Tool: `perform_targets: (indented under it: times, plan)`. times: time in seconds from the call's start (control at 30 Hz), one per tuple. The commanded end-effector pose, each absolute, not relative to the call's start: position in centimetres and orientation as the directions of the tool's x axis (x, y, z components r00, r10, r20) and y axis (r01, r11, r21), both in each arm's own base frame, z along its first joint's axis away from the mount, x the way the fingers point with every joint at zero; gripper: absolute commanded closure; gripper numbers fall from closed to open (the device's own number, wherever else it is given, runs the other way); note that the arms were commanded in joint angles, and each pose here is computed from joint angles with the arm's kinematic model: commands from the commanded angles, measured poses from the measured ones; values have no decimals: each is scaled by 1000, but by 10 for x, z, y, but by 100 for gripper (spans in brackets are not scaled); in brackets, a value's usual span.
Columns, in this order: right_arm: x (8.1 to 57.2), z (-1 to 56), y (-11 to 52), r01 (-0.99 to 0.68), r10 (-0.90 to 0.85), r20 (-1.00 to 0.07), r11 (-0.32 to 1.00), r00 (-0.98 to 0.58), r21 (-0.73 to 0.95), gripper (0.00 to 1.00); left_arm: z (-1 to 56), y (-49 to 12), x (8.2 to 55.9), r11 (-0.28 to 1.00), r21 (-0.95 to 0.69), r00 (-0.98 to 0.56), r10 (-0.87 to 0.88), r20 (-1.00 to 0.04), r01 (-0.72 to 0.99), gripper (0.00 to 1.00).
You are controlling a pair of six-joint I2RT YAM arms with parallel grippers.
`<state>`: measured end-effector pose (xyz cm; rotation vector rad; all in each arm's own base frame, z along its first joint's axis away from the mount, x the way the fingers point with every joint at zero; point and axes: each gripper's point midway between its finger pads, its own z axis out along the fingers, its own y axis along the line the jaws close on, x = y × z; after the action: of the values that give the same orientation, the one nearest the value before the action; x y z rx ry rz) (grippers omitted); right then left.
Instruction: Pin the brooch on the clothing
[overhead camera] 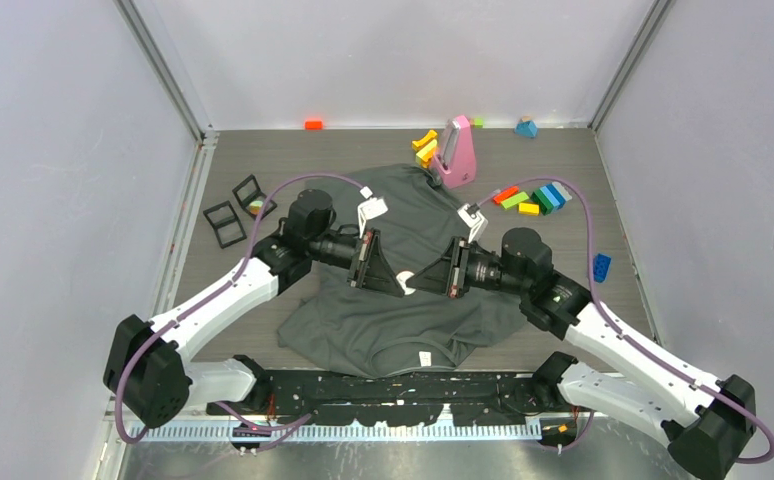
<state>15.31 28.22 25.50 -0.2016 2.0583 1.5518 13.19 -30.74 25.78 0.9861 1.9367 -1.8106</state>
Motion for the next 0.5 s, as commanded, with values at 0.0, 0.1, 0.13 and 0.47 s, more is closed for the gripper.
perform_targets:
  times: [0.0,0.1,0.13,0.47]
  plan:
    - [172,200,276,-308,195,-456,510,-868,803,91,290,-309,118,-164,-656,-612,252,-749,736,100]
    - [169,211,277,-333,195,-469,481,-861,811,87,289,-310,120,-150,-653,-611,250,-752,742,100]
    - [168,221,277,-354,203,-485,462,-851,813,85,289,-310,122,-140,-648,-608,244,-755,749,100]
    - [167,267,253,-440,234,-609,506,-758,742,19,268,-306,141,61,-650,-639,270,-720,758,100]
